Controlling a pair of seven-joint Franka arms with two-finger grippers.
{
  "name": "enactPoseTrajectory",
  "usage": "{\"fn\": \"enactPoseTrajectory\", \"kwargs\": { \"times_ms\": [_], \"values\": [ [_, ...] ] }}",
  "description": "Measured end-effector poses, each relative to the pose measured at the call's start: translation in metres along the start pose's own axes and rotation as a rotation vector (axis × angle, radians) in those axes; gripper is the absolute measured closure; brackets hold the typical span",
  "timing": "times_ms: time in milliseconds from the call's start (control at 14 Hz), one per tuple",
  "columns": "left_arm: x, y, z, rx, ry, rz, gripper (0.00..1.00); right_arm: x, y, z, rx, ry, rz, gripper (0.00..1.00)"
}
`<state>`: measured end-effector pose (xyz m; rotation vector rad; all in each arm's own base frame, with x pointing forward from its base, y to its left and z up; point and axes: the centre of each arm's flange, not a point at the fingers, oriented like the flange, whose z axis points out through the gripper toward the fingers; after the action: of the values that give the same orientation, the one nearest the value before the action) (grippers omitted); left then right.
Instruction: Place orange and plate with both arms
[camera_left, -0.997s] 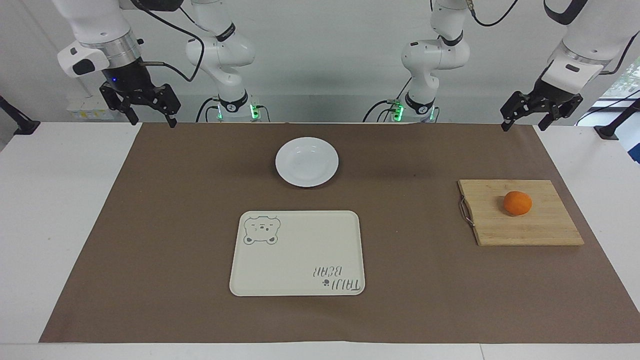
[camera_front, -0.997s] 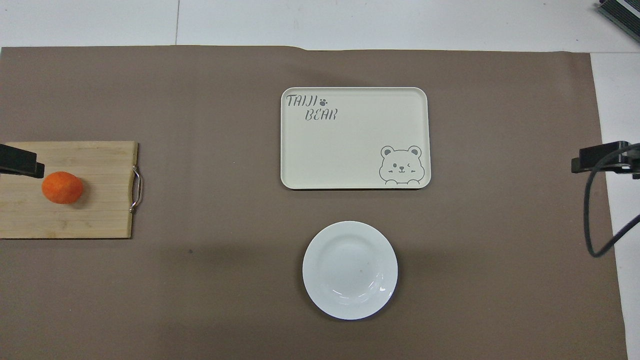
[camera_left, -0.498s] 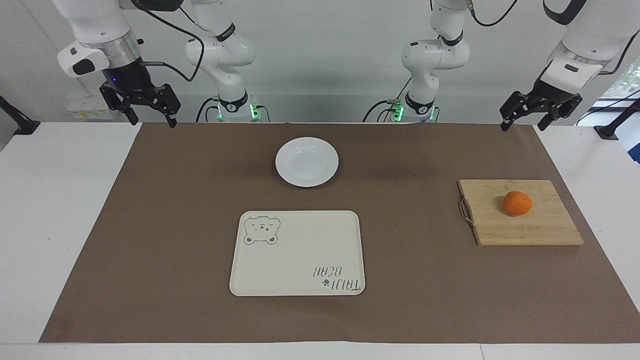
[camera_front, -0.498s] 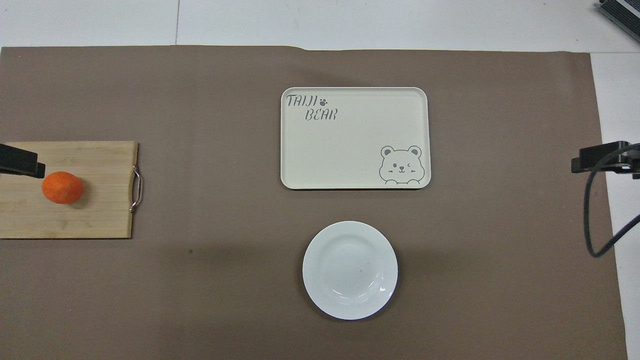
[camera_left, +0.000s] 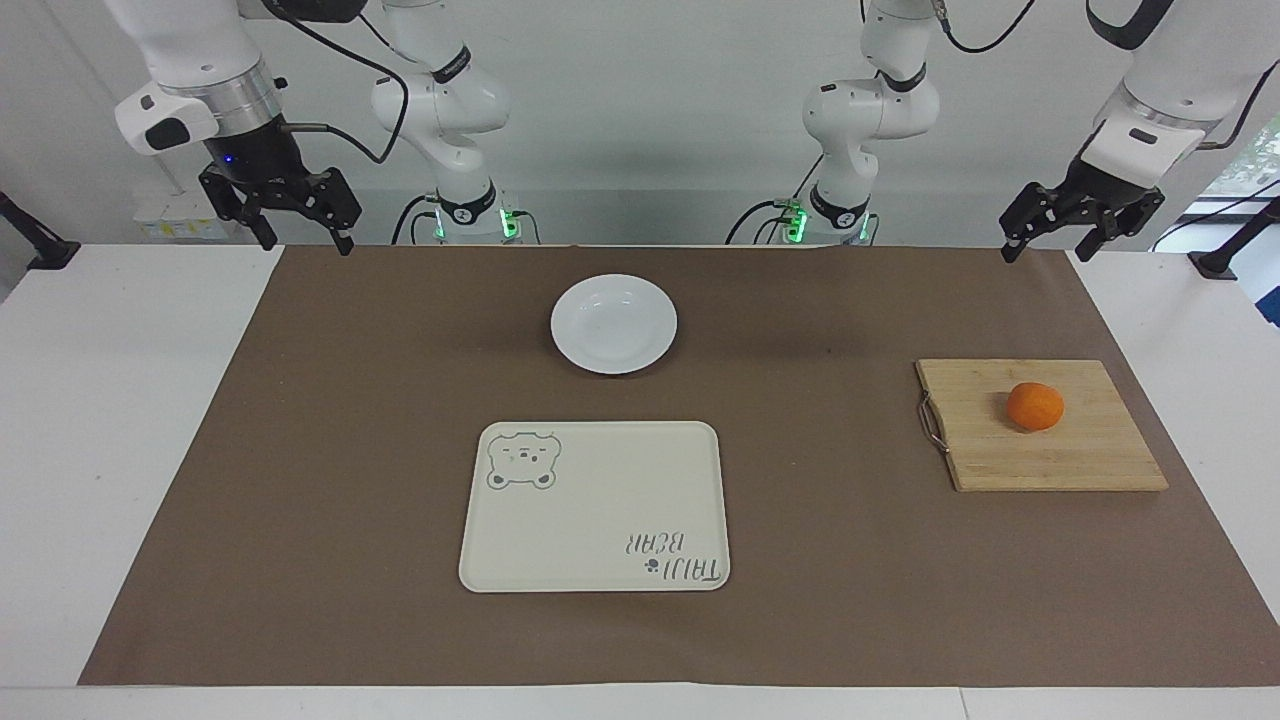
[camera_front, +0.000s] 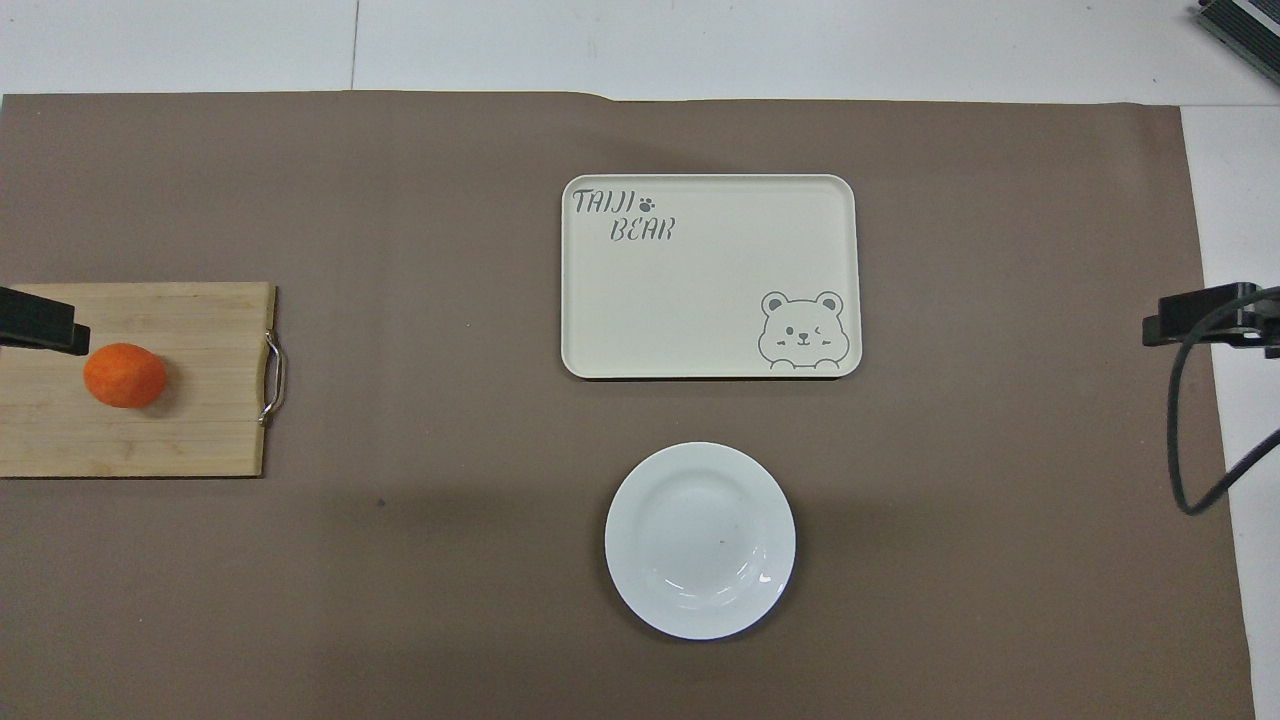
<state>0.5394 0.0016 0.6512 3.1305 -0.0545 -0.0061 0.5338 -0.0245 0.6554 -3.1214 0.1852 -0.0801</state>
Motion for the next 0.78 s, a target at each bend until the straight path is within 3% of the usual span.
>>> {"fn": "enactPoseTrajectory", "kwargs": {
  "times_ms": [783],
  "values": [
    [0.002, -0.010, 0.001, 0.000, 0.008, 0.031, 0.00, -0.003, 0.005, 0.013, -0.002, -0.034, -0.004, 0.00]
  ]
}}
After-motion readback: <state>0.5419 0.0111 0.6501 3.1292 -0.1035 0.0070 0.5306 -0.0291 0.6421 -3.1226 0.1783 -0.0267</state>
